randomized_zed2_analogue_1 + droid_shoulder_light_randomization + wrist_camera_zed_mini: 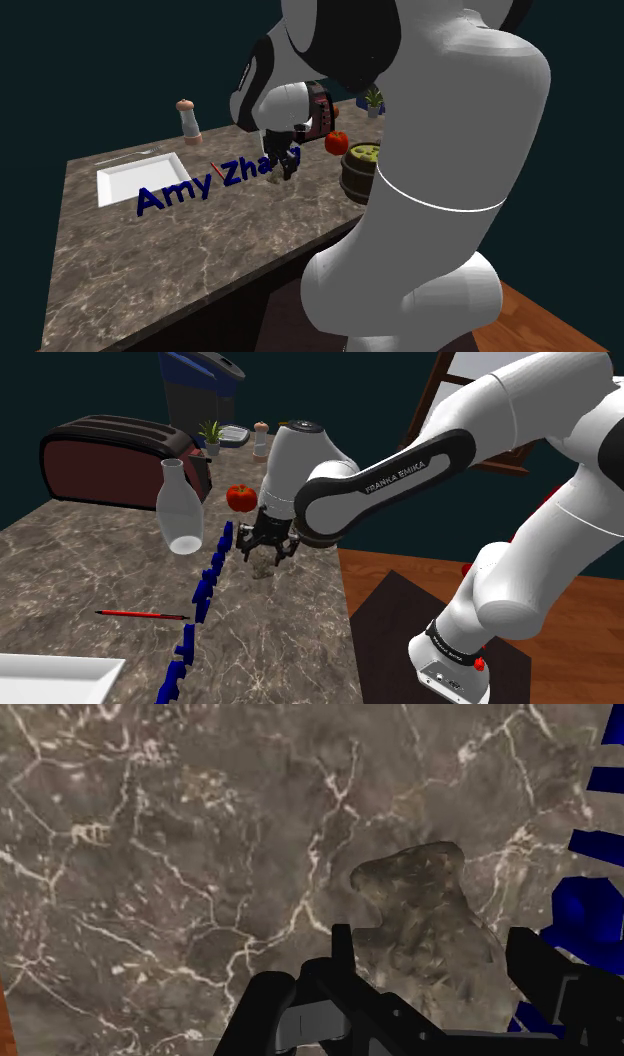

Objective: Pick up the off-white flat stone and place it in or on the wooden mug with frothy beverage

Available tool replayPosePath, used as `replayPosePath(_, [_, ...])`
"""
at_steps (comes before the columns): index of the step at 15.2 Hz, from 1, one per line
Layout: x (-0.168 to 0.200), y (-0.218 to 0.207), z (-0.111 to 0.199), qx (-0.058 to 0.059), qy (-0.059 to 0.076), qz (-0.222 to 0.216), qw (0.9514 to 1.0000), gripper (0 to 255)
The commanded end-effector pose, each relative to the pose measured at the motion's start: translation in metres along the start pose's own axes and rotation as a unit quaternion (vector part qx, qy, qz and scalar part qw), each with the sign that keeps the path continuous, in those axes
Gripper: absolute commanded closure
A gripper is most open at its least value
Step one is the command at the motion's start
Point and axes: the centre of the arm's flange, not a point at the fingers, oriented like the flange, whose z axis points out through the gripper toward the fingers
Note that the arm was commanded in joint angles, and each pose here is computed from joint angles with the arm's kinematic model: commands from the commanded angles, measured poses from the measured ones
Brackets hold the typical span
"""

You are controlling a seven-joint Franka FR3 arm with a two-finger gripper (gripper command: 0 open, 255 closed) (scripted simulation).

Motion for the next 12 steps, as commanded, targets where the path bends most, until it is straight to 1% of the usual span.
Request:
replayPosePath(1, [0.0,-0.003,-0.01,0.0,0.0,0.0,1.0,255])
replayPosePath(12, [0.003,-0.012,-0.067,0.0,0.0,0.0,1.0,255])
